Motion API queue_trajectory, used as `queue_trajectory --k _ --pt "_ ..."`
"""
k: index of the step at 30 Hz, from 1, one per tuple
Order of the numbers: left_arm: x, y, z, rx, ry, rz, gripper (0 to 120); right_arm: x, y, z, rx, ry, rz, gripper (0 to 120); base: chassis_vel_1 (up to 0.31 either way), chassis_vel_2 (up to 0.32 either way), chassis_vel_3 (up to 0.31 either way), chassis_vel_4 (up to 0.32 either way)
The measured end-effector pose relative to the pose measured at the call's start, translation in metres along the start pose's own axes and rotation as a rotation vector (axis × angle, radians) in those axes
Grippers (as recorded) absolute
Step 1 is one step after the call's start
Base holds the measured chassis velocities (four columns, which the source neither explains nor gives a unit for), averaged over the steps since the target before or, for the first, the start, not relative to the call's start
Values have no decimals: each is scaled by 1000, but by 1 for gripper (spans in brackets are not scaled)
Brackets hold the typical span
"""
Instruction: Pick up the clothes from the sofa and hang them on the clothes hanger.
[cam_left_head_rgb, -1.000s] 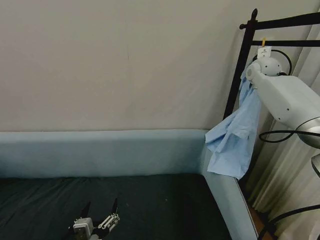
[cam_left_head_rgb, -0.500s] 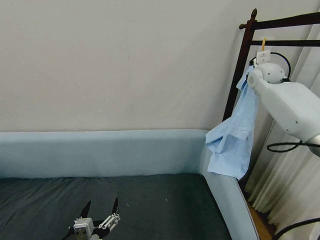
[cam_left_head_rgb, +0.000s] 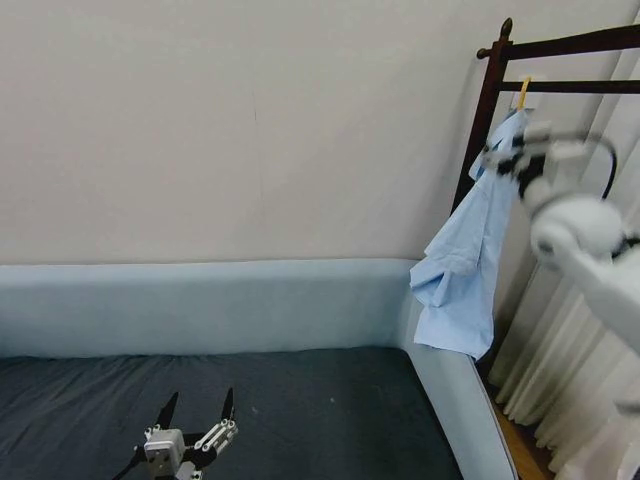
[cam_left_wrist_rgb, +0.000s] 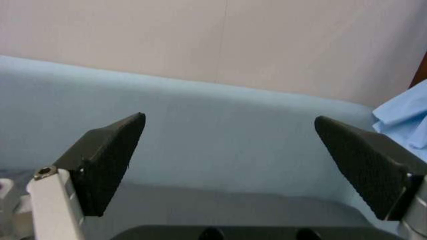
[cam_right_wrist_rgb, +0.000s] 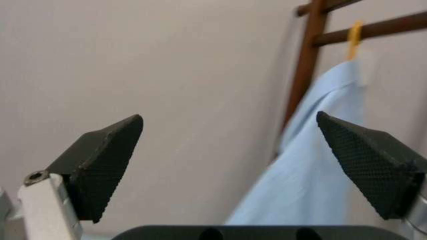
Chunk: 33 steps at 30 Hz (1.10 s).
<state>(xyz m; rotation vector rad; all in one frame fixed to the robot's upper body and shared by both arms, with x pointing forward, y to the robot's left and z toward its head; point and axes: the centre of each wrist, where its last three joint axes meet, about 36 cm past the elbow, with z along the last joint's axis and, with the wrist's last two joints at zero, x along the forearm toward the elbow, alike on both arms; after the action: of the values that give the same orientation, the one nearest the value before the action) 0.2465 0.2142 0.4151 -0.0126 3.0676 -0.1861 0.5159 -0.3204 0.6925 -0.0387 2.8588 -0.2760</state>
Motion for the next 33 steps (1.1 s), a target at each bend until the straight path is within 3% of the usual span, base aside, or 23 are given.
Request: queue_trajectory --k 4,8,13,17,23,33 --pt "1 -3 11 0 -10 8 100 47 21 48 -78 36 -47 100 0 0 0 0" --pt "6 -2 18 -3 -16 25 100 100 28 104 -65 67 -33 100 0 0 0 0" --pt "10 1 28 -23 -26 40 100 156 31 134 -19 92 23 100 0 0 0 0" --pt "16 0 37 -33 -48 46 100 247 52 169 5 120 45 100 0 0 0 0" --pt "18 -1 38 -32 -65 47 100 305 74 176 -4 96 64 100 0 0 0 0" --pt "22 0 39 -34 -80 39 100 344 92 181 -21 105 54 100 0 0 0 0"
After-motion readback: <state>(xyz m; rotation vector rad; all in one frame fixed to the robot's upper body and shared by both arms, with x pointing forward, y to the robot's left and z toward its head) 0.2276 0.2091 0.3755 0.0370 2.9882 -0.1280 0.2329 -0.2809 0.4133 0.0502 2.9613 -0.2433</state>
